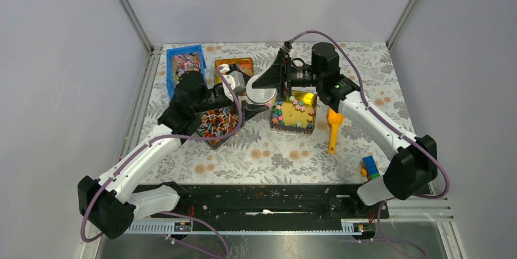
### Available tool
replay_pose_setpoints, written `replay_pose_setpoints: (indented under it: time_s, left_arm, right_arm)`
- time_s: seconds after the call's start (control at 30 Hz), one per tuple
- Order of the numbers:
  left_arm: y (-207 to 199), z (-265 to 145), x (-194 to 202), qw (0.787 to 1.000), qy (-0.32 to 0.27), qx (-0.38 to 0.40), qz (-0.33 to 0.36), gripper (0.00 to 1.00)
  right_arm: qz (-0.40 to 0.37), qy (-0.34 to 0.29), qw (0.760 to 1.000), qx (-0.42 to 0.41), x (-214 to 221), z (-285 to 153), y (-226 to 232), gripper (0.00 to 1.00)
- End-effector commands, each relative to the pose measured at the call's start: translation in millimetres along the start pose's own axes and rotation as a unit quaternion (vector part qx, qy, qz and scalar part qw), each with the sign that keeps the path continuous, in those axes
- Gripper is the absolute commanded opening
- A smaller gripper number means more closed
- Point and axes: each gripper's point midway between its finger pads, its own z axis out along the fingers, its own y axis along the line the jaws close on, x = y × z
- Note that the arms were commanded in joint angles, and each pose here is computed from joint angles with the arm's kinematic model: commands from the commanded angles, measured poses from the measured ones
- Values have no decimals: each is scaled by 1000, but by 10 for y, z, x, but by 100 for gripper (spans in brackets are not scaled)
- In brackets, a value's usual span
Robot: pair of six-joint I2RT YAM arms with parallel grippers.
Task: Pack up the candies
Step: Screw the bottle lid onto the packing bottle.
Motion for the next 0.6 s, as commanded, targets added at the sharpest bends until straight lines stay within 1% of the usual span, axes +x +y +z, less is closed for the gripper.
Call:
replay_pose_setpoints:
  time_s: [0.0,0.03,0.1,0.13,0.2,0.23,0.27,0.33,0.43,0.5,0.53,0.57]
  left_arm:
    - [97,5,-529,995,-64,-9,75,56]
    - [100,6,-528,995,-64,-9,74,56]
    - [103,4,-540,995,-64,-10,75,56]
    - [107,1,-549,995,-63,-11,75,56]
    - [111,6,-546,995,-58,-9,76,56]
    - [110,11,-541,996,-56,-7,76,56]
    - [108,17,-542,996,-55,-5,75,56]
    - [111,22,-552,995,-56,-4,76,56]
    - [121,30,-563,995,-58,-5,77,56]
    - [117,33,-572,995,-60,-2,78,56]
    - [112,36,-575,995,-60,0,78,56]
    - [110,38,-571,995,-60,0,77,56]
  right_arm:
    - [14,23,1000,-6,83,17,-5,0]
    - [15,24,1000,-6,87,18,-3,13]
    - [13,23,1000,-3,91,15,-17,46]
    - [9,22,1000,2,99,3,-18,60]
    - [-1,19,1000,16,113,-23,-34,85]
    - [0,20,999,26,133,-38,-55,90]
    - [1,21,999,29,151,-44,-64,95]
    - [-1,26,999,28,182,-41,-52,99]
    - [-1,32,999,28,232,-32,-62,99]
    - [-4,26,999,28,234,-38,-75,94]
    - [-6,24,999,27,227,-37,-72,87]
    - [-8,25,999,23,225,-29,-58,76]
